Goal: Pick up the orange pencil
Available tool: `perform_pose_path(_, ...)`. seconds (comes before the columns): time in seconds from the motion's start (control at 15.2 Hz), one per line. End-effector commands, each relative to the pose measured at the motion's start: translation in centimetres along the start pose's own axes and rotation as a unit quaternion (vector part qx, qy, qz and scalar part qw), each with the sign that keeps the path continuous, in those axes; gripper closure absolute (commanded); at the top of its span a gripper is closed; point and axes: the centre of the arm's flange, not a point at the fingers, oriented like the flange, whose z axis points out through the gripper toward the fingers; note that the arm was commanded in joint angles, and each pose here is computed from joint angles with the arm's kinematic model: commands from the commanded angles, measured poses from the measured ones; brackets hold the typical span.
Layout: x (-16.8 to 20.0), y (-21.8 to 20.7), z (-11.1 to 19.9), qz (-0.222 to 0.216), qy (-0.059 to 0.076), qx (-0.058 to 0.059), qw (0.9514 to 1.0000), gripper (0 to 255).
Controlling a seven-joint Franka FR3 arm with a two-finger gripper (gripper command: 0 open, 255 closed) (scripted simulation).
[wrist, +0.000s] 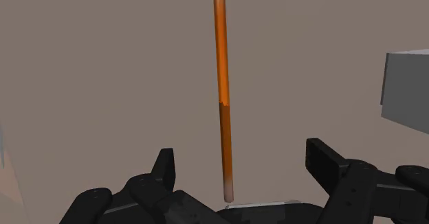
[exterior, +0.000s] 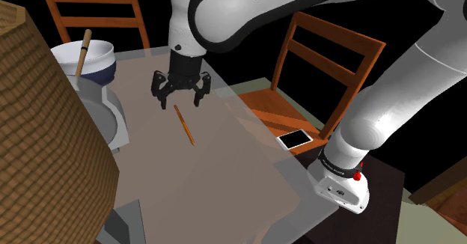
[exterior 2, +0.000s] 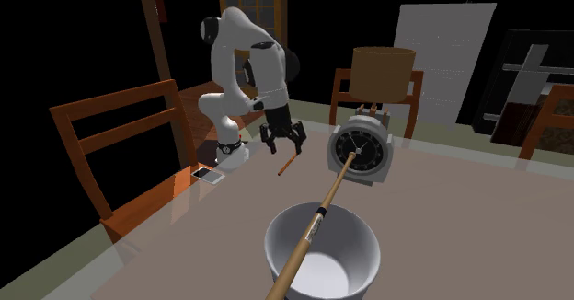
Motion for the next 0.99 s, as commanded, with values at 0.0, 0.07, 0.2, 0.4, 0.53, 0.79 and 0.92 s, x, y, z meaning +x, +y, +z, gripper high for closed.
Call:
perform_pose_path(0.0,0.0,0.2,1.0,0.001,0.0,0.001,1.0,0)
perform_pose_path(0.07,0.0,0.3,1.5,0.001,0.0,0.001,1.0,0)
perform_pose_path(0.2,-0.1,0.5,2.5,0.001,0.0,0.001,1.0,0)
perform_pose_path(0.4,0.0,0.7,2.9,0.001,0.001,0.001,1.0,255)
perform_pose_path(0.53,0.0,0.7,2.9,0.001,0.0,0.001,1.0,255)
perform_pose_path(0.79,0.0,0.7,2.9,0.001,0.0,0.001,1.0,255)
perform_pose_path(0.92,0.0,0.7,2.9,0.001,0.0,0.001,1.0,255)
